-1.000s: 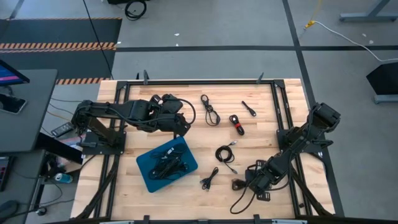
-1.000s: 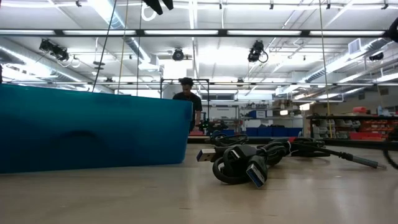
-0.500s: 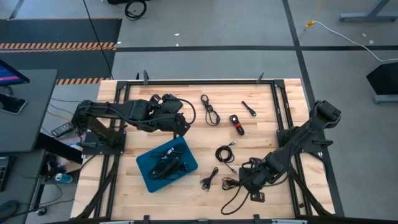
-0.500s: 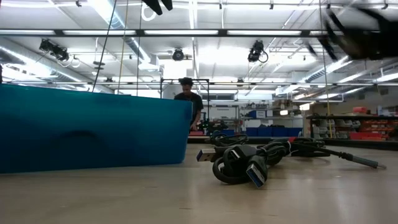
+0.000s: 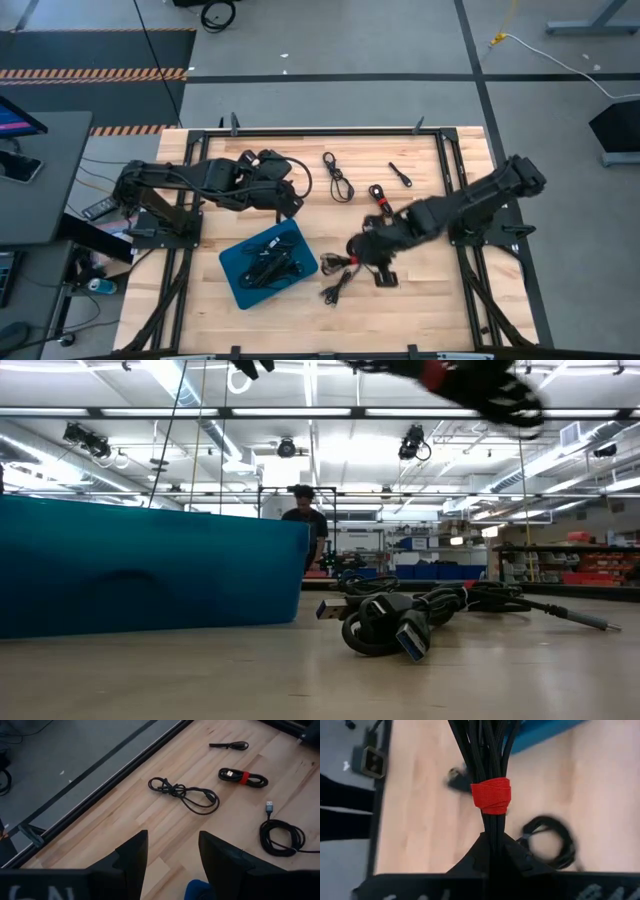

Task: Pick and place USB-C Cables
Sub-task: Put the black charger cable into the blue bin

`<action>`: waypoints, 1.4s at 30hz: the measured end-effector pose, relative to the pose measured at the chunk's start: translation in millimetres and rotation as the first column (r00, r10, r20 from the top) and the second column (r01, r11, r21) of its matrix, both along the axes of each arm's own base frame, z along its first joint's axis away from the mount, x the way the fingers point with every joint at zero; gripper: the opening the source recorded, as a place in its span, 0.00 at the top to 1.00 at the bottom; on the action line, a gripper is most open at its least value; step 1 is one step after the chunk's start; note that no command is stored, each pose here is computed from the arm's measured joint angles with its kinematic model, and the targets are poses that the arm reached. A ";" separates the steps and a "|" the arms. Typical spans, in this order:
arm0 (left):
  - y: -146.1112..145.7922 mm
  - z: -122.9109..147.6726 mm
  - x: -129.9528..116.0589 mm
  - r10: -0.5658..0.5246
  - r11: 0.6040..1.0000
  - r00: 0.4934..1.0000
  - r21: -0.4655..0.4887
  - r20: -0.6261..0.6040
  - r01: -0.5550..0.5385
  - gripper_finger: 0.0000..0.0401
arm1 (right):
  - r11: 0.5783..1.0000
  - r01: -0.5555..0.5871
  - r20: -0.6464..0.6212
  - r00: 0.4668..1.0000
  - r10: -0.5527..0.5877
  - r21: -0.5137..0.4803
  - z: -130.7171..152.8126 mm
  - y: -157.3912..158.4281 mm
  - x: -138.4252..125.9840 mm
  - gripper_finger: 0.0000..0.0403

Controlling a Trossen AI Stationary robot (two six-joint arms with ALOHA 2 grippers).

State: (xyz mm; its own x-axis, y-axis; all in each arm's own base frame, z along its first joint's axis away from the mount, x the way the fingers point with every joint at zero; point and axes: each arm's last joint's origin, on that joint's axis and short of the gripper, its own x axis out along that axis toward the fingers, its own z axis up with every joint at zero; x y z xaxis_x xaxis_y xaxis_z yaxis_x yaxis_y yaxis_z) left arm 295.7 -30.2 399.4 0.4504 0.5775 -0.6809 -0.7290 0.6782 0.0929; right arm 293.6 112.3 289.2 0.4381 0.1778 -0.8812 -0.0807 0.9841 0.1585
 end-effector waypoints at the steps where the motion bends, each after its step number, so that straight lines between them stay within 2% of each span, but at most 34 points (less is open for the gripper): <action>1: 0.1 0.6 -0.7 0.000 1.000 1.000 0.000 0.001 0.000 0.54 | 1.000 -0.008 0.020 1.000 0.008 -0.001 0.7 -5.8 3.9 0.95; 8: 1.2 5.7 -8.4 -0.003 1.000 1.000 -0.008 0.007 0.003 0.54 | 0.998 -0.056 0.113 0.992 0.052 0.032 -3.1 -36.3 29.9 0.95; 14: 3.9 8.9 -14.9 0.004 1.000 1.000 -0.007 0.000 -0.004 0.54 | 0.991 -0.098 0.149 0.985 0.084 0.090 -3.6 -40.9 37.0 0.95; 17: 8.1 9.3 -20.2 0.017 1.000 0.999 0.000 -0.033 -0.017 0.54 | 0.985 -0.131 0.188 0.976 0.109 0.109 10.5 -31.3 32.5 0.95; 21: 14.3 7.5 -24.5 0.035 0.999 0.996 0.002 -0.086 -0.035 0.54 | 0.980 -0.178 0.312 0.939 0.143 0.087 53.5 -15.5 22.7 0.95; 25: 21.2 6.3 -25.8 0.048 0.998 0.993 -0.024 -0.111 -0.051 0.54 | 0.981 -0.191 0.476 0.866 0.153 0.033 108.6 -2.2 4.9 0.95; 30: 27.5 2.6 -22.4 0.047 0.995 0.991 -0.085 -0.128 -0.058 0.57 | 0.981 -0.186 0.683 0.709 0.178 -0.063 178.8 5.1 -36.5 0.95; 33: 29.7 -6.6 -16.8 0.040 0.991 0.986 -0.121 -0.163 -0.060 0.60 | 0.980 -0.164 0.760 0.621 0.193 -0.115 206.8 4.6 -63.4 0.95; 36: 28.8 -26.6 -13.5 0.024 0.987 0.972 -0.147 -0.235 -0.060 0.67 | 0.981 -0.130 0.815 0.546 0.192 -0.143 224.4 2.2 -88.1 0.95; 39: 24.2 -57.2 -13.2 0.002 0.982 0.941 -0.178 -0.338 -0.066 0.77 | 0.985 -0.091 0.834 0.524 0.171 -0.145 231.8 -0.2 -105.4 0.95; 42: 18.6 -91.5 -12.9 -0.015 0.965 0.921 -0.245 -0.390 -0.088 0.93 | 0.987 -0.058 0.836 0.525 0.160 -0.152 233.7 -0.6 -114.4 0.95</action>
State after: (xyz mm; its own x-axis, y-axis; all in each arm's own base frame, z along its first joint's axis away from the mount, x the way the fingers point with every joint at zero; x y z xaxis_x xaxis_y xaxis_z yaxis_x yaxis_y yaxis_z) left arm 282.8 -11.6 307.9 0.1051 0.3737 -0.9216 -0.6961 0.6895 0.2002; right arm 179.2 111.7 522.9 0.9678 0.2183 -0.1252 -0.2345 0.9630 -0.1331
